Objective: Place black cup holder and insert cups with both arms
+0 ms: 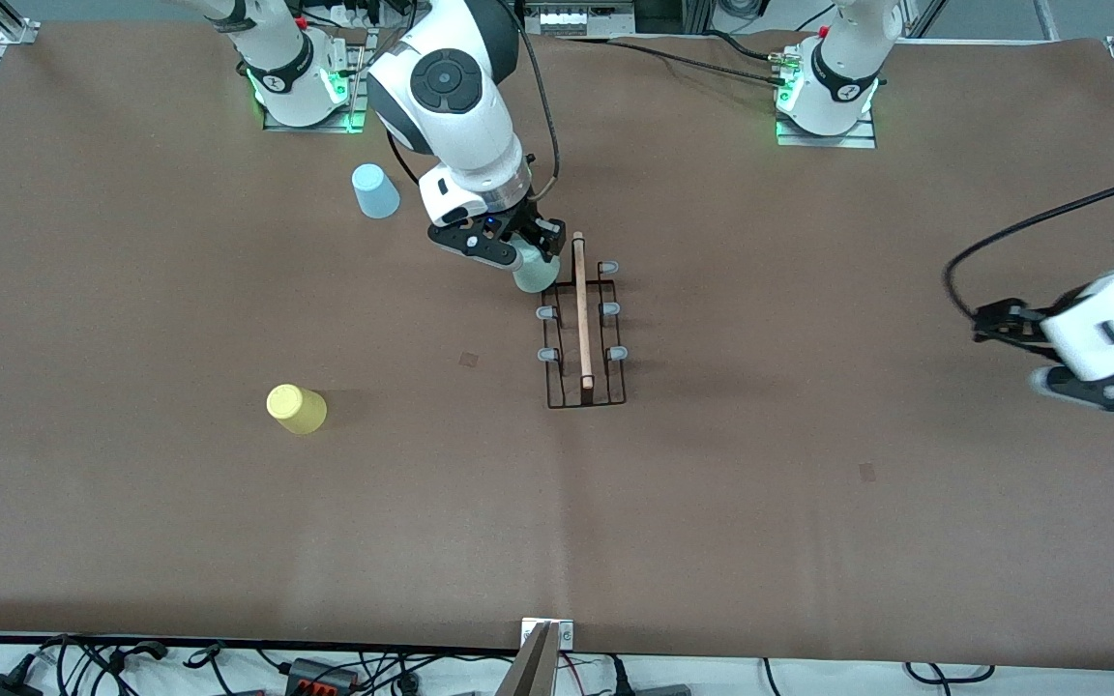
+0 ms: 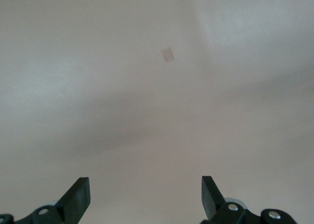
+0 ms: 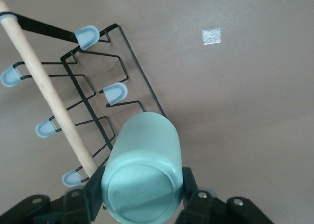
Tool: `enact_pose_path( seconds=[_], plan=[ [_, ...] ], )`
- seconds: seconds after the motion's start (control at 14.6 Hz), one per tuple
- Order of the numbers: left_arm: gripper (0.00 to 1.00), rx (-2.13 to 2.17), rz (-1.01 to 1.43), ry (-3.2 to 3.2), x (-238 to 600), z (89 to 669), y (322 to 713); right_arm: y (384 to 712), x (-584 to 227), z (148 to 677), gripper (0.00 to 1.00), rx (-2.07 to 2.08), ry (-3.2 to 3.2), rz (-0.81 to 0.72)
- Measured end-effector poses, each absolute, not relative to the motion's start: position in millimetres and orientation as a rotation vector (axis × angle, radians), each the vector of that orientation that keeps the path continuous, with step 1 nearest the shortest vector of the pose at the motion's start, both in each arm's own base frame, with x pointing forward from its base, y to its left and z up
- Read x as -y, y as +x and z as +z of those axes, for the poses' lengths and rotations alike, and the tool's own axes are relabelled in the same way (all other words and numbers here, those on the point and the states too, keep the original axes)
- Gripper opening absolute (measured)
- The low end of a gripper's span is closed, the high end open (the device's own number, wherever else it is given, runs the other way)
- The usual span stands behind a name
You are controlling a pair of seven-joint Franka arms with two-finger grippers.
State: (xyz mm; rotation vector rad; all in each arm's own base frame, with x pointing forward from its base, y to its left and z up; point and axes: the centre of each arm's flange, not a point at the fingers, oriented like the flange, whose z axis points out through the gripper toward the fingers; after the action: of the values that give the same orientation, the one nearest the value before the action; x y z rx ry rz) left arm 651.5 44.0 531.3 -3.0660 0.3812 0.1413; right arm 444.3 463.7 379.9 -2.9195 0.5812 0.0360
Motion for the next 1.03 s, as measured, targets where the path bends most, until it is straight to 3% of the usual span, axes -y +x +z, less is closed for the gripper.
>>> enact_pose_path(
  seconds=[0.27,0.48,0.76,1.03],
  plan=[
    [1.00,-0.358,0.061,-3.068,-54,560,653,438,-474,370,0.70,-0.584,-2.917,0.037],
    [1.00,-0.340,0.017,-3.064,-53,588,643,440,-474,363,0.99,-0.581,-2.919,0.026],
    [1.00,-0.185,-0.009,-3.160,-67,629,599,475,-436,392,1.00,-0.543,-2.941,-0.029],
    [1.00,-0.092,-0.003,-3.135,-63,632,555,544,-294,428,1.00,-0.217,-3.082,-0.005]
  ],
)
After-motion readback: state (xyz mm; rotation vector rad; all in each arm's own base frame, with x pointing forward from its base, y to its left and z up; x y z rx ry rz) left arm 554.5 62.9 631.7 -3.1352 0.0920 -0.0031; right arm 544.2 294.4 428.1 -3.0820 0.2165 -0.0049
